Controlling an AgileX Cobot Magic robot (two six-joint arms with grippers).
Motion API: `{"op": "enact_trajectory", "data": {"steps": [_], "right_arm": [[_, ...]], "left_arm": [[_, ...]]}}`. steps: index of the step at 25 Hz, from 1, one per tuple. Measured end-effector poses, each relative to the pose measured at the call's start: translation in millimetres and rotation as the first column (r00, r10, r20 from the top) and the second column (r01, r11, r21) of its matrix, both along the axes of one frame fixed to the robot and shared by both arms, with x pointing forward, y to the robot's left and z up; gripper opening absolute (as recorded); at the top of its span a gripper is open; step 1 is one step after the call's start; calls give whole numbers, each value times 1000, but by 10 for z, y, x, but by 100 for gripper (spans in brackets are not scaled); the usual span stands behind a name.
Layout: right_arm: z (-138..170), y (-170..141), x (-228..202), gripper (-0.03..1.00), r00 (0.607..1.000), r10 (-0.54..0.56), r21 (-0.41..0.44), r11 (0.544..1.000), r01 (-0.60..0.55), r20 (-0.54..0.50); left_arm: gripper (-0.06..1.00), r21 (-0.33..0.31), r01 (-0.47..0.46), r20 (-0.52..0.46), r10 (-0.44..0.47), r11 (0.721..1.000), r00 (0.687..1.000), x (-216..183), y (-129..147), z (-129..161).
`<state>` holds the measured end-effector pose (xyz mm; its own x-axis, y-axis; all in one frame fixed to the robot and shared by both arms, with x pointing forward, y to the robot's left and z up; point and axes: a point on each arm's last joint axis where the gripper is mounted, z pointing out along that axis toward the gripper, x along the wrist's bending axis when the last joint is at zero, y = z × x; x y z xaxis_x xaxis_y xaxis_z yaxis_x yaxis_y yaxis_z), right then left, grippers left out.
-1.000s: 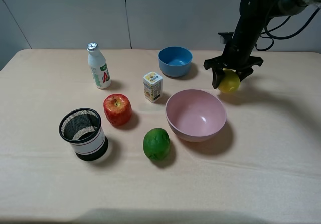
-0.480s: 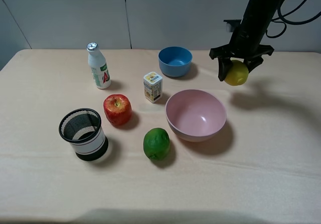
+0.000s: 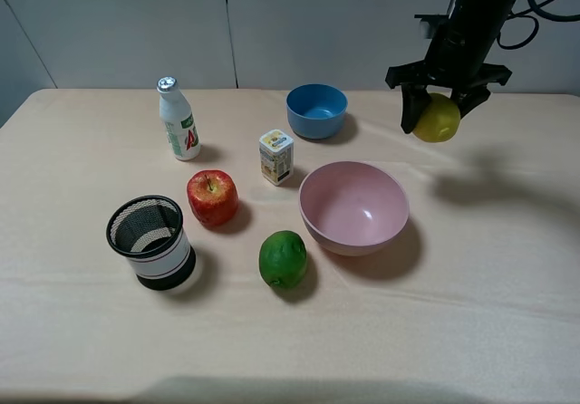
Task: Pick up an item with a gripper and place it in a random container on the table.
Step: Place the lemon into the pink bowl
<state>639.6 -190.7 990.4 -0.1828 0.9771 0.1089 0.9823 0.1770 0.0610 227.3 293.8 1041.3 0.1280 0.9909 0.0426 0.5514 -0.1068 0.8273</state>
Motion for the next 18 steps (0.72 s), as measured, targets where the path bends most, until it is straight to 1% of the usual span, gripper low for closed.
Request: {"op": "enact_trajectory", "data": {"steps": [4,9,14,18], "right_arm": [[153,1,-38,45,999,-26,21,999,25,29],[276,41,-89,45,998,-29,55,998,27,48],[358,290,-247,45,998,27,36,999,-29,63],[335,499,-396,45,996,71,15,997,-71,50]], "left_arm": [[99,0,0,0,0,1000,1000,0,0,0],[99,0,0,0,0,1000,1000,0,0,0],[99,0,0,0,0,1000,1000,0,0,0],[99,0,0,0,0,1000,1000,0,0,0]]}}
